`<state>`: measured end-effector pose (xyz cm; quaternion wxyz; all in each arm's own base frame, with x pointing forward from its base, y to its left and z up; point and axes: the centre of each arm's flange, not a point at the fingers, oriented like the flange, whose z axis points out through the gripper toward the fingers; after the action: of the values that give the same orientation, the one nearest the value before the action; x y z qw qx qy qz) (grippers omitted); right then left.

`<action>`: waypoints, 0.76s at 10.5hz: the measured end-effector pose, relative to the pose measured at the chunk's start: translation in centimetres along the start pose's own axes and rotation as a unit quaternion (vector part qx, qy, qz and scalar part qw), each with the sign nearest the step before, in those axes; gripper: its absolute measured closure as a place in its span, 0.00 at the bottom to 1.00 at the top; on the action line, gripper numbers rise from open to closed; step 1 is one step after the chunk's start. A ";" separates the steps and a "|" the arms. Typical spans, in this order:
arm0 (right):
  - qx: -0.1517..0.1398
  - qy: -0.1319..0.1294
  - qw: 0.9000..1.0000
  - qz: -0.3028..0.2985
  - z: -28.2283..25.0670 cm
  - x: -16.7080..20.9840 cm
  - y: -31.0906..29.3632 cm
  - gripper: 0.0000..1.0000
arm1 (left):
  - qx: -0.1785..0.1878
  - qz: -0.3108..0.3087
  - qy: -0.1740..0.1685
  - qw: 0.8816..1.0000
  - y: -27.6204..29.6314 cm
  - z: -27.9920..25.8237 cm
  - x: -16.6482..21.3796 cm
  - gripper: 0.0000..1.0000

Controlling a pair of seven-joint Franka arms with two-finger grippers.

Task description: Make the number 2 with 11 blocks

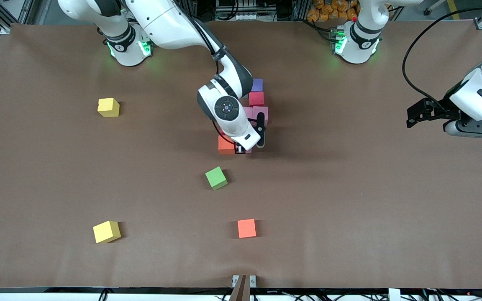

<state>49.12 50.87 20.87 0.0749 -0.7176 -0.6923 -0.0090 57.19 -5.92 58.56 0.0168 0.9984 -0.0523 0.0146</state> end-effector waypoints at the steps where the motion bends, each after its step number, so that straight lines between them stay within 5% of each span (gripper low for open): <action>1: 0.000 0.000 1.000 -0.003 0.0 0.0 0.0 0.41 | 0.000 0.000 0.000 1.000 0.0 0.0 0.0 0.00; 8: 0.002 -0.001 1.000 -0.012 0.0 -0.5 -0.1 0.41 | 0.000 0.000 -0.002 1.000 0.0 0.1 0.0 0.00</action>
<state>49.06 50.42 20.87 0.0758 -0.7090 -0.7010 -0.0079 57.15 -5.92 58.50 0.0167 0.9984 -0.0523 0.0125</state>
